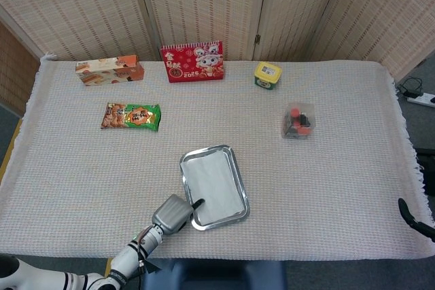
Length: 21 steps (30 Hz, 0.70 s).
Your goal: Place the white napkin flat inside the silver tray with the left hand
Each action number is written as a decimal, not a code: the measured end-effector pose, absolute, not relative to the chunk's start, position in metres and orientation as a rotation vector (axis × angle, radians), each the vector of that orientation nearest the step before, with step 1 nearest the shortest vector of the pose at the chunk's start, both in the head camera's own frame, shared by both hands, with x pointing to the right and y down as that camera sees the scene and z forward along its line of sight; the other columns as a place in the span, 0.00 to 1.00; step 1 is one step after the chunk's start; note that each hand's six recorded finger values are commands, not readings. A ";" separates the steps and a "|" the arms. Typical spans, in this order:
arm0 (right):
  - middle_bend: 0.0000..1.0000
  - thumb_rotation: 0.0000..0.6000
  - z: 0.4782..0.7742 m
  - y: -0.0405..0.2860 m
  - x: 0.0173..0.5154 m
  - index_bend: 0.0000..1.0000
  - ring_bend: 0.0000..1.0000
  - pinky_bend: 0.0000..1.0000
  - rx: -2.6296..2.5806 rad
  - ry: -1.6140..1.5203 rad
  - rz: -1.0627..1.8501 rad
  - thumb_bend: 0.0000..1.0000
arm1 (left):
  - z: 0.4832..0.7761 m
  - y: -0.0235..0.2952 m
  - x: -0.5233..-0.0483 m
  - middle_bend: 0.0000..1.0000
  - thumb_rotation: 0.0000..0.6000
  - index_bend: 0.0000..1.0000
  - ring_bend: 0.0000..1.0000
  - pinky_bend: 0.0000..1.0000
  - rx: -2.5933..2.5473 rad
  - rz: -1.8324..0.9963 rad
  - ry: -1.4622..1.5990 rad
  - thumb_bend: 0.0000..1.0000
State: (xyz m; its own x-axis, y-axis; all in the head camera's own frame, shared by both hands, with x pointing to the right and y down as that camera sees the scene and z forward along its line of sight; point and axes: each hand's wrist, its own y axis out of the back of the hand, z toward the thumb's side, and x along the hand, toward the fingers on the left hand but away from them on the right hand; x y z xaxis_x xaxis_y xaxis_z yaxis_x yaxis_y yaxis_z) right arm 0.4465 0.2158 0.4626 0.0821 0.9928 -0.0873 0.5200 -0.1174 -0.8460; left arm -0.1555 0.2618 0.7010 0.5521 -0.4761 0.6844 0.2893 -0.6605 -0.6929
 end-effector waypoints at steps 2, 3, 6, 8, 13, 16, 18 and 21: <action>0.00 1.00 0.463 0.216 0.447 0.00 0.00 0.00 -1.716 -1.505 0.935 0.41 | 0.702 0.260 -0.156 1.00 1.00 0.18 1.00 1.00 -1.961 -1.180 0.153 0.44; 0.00 1.00 0.463 0.216 0.447 0.00 0.00 0.00 -1.715 -1.506 0.935 0.41 | 0.703 0.260 -0.156 1.00 1.00 0.18 1.00 1.00 -1.958 -1.181 0.154 0.44; 0.00 1.00 0.463 0.215 0.447 0.00 0.00 0.00 -1.711 -1.509 0.936 0.41 | 0.706 0.259 -0.158 1.00 1.00 0.18 1.00 1.00 -1.954 -1.188 0.149 0.44; 0.00 1.00 0.463 0.215 0.448 0.00 0.00 0.00 -1.709 -1.508 0.938 0.41 | 0.707 0.259 -0.158 1.00 1.00 0.18 1.00 1.00 -1.953 -1.190 0.147 0.44; 0.00 1.00 0.463 0.214 0.448 0.00 0.00 0.00 -1.705 -1.511 0.938 0.41 | 0.709 0.260 -0.158 1.00 1.00 0.17 1.00 1.00 -1.956 -1.188 0.142 0.44; 0.00 1.00 0.463 0.215 0.448 0.00 0.00 0.00 -1.707 -1.510 0.936 0.41 | 0.710 0.261 -0.158 1.00 1.00 0.16 1.00 1.00 -1.962 -1.187 0.139 0.44; 0.00 1.00 0.462 0.215 0.448 0.00 0.00 0.00 -1.707 -1.510 0.935 0.41 | 0.711 0.262 -0.158 1.00 1.00 0.15 1.00 1.00 -1.960 -1.184 0.137 0.44; 0.00 1.00 0.461 0.216 0.448 0.00 0.00 0.00 -1.703 -1.511 0.933 0.41 | 0.711 0.261 -0.157 1.00 1.00 0.14 1.00 1.00 -1.957 -1.177 0.144 0.44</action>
State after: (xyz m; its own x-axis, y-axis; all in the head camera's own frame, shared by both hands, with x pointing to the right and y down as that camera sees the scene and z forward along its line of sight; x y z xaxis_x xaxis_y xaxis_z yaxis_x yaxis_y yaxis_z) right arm 0.4482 0.2164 0.4609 0.0743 0.9940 -0.0799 0.5167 -0.1069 -0.8495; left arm -0.1570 0.2605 0.7111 0.5548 -0.4767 0.6819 0.2981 -0.6512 -0.6979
